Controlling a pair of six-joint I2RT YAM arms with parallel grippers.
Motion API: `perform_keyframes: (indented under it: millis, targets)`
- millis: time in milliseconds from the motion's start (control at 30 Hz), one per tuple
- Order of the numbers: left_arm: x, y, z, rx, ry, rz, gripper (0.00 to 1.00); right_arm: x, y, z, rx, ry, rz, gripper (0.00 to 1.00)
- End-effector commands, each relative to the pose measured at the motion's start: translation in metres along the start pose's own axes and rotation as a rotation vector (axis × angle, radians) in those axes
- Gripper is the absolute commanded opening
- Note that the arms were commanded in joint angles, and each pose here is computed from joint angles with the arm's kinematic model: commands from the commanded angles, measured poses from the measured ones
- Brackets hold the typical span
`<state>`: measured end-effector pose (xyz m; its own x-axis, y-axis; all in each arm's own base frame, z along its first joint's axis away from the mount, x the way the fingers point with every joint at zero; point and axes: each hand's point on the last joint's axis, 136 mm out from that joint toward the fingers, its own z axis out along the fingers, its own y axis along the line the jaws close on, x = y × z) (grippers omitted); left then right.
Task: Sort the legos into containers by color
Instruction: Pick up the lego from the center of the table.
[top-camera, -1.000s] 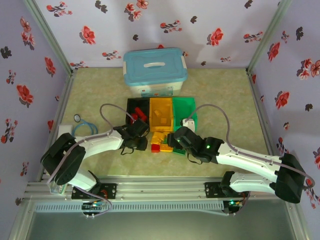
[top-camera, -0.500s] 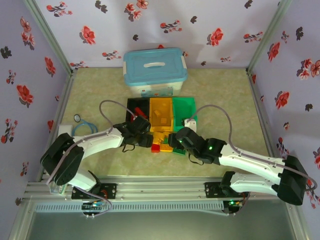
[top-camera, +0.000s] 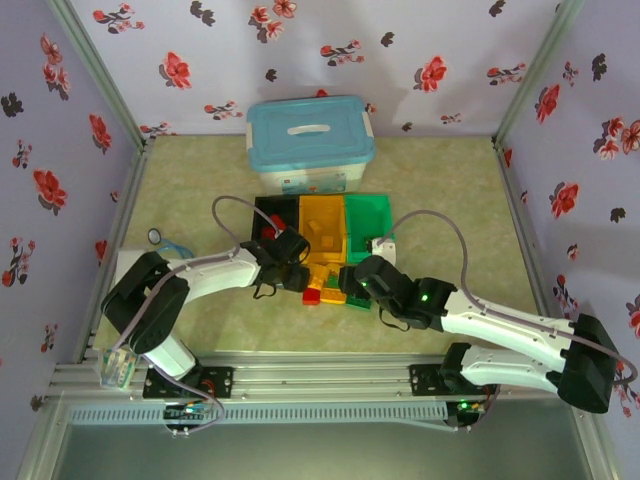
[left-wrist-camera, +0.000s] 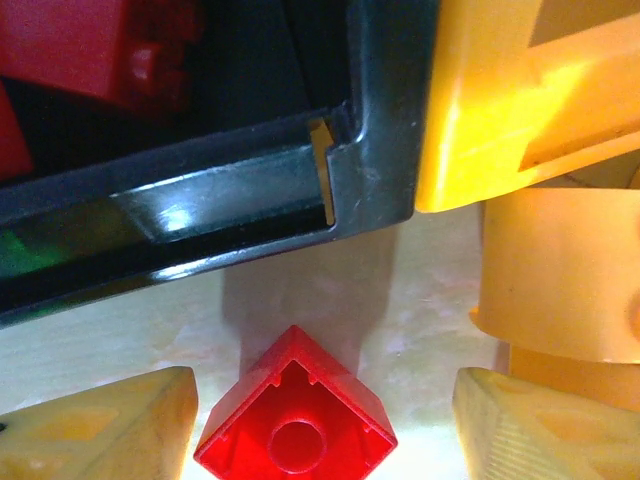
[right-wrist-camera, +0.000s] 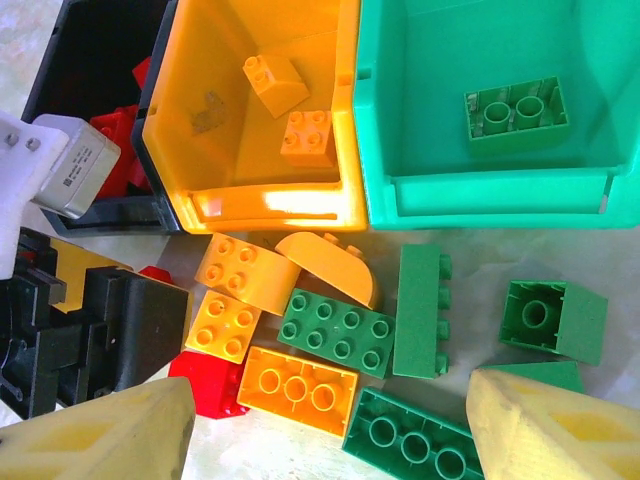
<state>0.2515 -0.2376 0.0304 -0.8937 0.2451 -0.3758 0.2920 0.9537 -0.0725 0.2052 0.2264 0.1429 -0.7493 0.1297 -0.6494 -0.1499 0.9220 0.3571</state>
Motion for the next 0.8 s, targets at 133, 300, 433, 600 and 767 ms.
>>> perform_keyframes:
  millis: [133,300,433,600,767]
  targets:
    - [0.009,0.009,0.006,-0.031,0.028,0.007,0.5,-0.003,-0.005,-0.001,0.025,-0.023,0.012,0.72]
    - [0.002,0.006,-0.002,-0.022,0.008,0.013,0.41,-0.004,-0.005,-0.002,0.029,-0.023,0.007,0.72]
    - [-0.003,0.005,-0.011,-0.015,-0.006,0.016,0.39,-0.003,-0.007,-0.003,0.03,-0.023,0.015,0.72]
    - [-0.018,0.006,-0.037,0.005,-0.071,0.006,0.39,0.0,-0.009,-0.002,0.032,-0.021,0.021,0.72]
    - [-0.054,0.017,-0.073,0.024,-0.174,-0.022,0.39,0.0,-0.008,-0.001,0.026,-0.021,0.023,0.72]
